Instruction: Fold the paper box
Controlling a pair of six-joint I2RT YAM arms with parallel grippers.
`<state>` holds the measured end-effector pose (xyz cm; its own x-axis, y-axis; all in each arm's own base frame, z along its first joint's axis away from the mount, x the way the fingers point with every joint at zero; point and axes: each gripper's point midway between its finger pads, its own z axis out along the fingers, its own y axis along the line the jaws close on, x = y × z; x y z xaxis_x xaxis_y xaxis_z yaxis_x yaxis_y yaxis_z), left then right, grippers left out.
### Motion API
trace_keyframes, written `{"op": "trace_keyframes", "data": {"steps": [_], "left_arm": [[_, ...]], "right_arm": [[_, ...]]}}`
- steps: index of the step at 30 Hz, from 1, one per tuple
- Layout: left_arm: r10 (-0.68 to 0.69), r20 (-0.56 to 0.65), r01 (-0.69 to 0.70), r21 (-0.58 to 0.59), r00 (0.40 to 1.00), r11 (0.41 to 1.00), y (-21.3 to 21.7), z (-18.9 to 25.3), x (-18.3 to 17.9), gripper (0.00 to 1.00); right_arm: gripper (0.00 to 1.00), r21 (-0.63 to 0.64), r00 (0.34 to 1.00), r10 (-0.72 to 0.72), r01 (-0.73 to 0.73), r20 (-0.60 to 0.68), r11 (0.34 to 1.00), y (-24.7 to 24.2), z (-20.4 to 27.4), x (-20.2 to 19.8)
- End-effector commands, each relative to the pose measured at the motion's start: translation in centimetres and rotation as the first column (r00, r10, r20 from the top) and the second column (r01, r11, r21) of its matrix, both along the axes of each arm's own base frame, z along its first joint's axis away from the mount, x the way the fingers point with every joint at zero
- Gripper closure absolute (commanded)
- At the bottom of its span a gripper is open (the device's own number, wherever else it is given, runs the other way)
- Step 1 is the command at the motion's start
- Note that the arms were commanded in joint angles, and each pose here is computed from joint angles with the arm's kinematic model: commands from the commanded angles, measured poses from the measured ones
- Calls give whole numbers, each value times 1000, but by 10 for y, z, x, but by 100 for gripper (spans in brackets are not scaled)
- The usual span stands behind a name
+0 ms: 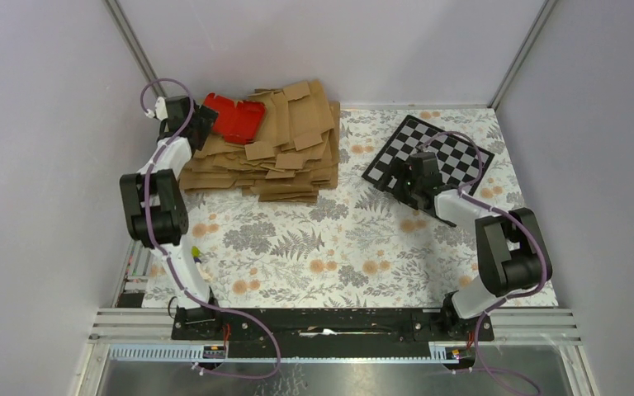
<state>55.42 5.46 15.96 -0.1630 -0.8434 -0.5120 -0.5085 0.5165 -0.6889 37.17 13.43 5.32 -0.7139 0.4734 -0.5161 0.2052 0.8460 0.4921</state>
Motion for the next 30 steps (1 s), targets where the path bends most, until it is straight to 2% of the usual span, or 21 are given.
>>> {"op": "trace_keyframes", "data": {"steps": [1, 7, 9, 17, 19, 21, 24, 25, 27, 28, 30], "left_arm": [[59, 39, -61, 42, 997, 997, 26, 11, 36, 21], [167, -10, -166, 50, 986, 985, 48, -16, 46, 24], [180, 6, -180, 48, 984, 982, 51, -21, 48, 27], [126, 44, -127, 20, 991, 992, 44, -31, 69, 68], [128, 39, -129, 21, 991, 991, 44, -34, 69, 67], [133, 32, -134, 23, 991, 991, 45, -38, 68, 59], [131, 36, -132, 27, 991, 991, 45, -40, 71, 63], [126, 39, -127, 26, 991, 992, 45, -40, 72, 68], [106, 41, -107, 16, 994, 994, 42, -43, 77, 94], [91, 46, -92, 14, 995, 996, 40, -42, 79, 100], [78, 61, -80, 28, 995, 996, 37, -31, 79, 100]], "right_arm": [[1, 68, 986, 99, -109, 132, 992, 22, 48, 7], [1, 84, 975, 102, -121, 197, 989, 22, 72, -2], [1, 89, 973, 93, -114, 210, 990, 21, 78, -1], [1, 107, 968, 107, -134, 227, 985, 27, 90, 3], [1, 106, 968, 106, -133, 228, 985, 27, 90, 3], [1, 107, 969, 106, -133, 225, 985, 27, 89, 3], [1, 113, 969, 108, -135, 222, 984, 28, 89, 3], [1, 114, 969, 108, -136, 224, 984, 28, 90, 4], [1, 113, 968, 108, -136, 225, 984, 28, 90, 3], [1, 112, 968, 108, -136, 229, 984, 28, 91, 4], [1, 111, 967, 108, -137, 232, 984, 28, 93, 4]]}}
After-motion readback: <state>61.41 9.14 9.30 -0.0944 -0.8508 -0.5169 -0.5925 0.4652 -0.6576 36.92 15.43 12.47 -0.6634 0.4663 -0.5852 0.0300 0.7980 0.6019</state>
